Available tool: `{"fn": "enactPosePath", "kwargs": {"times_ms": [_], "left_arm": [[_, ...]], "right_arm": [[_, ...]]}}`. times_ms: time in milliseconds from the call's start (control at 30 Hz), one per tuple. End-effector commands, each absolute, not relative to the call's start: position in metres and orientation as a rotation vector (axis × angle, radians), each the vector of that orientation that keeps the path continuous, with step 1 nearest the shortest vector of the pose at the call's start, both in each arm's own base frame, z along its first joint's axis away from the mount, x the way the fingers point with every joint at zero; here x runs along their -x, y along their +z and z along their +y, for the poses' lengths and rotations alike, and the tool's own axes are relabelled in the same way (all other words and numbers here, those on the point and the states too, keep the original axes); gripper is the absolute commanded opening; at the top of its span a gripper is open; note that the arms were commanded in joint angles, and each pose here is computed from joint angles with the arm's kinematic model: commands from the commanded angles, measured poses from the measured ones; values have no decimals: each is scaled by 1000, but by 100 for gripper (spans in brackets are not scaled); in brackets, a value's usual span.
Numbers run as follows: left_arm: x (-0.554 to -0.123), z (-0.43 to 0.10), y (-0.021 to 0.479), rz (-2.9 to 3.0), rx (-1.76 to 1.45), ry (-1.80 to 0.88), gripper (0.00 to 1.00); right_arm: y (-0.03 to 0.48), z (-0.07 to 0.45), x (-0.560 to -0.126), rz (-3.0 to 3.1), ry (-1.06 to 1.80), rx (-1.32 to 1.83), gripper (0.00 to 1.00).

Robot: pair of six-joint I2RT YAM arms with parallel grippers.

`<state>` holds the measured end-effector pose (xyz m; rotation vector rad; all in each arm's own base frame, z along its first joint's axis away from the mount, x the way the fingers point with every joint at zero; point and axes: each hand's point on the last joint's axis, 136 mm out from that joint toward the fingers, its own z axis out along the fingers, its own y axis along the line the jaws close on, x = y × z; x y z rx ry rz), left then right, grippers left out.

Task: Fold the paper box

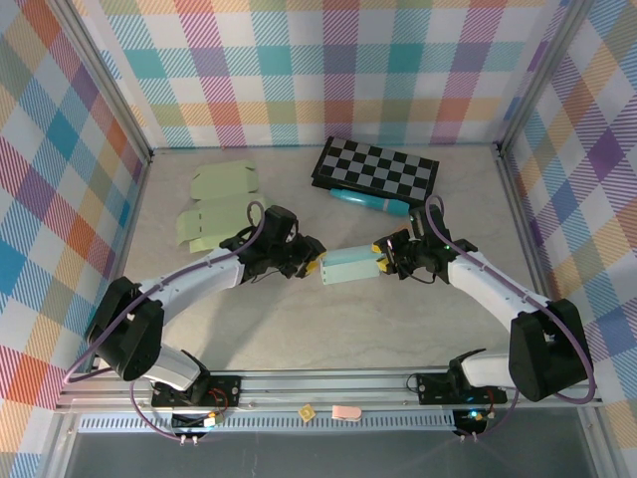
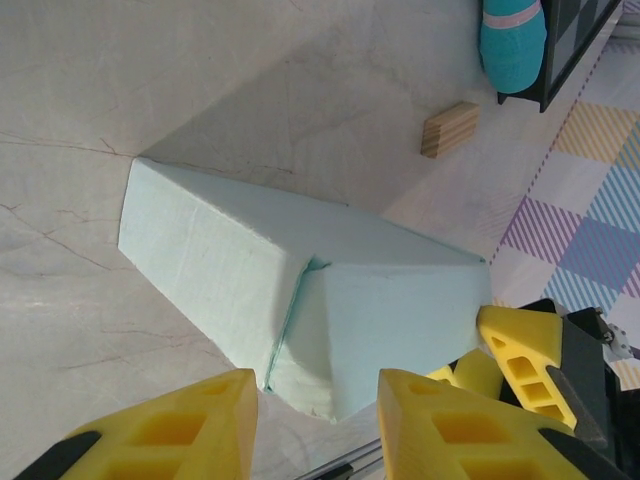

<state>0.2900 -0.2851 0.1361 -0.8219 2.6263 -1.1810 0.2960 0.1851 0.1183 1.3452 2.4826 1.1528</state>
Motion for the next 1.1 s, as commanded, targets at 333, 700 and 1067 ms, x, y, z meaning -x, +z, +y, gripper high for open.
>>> {"fn": "enactPosePath", "kwargs": {"times_ms": [333,700,1067], "left_arm": [[-279,-287,112,2680,841,-1172,29],[-275,-284,98,2708,845,-1134,25],[-268,-279,88,2740,840,-1083,22]], "right_arm": [[95,174,-282,2554,1019,-1419,32],[95,174,-282,2557,1014,-1422,32],[91,173,-277,2596,971,-1444,30]]}}
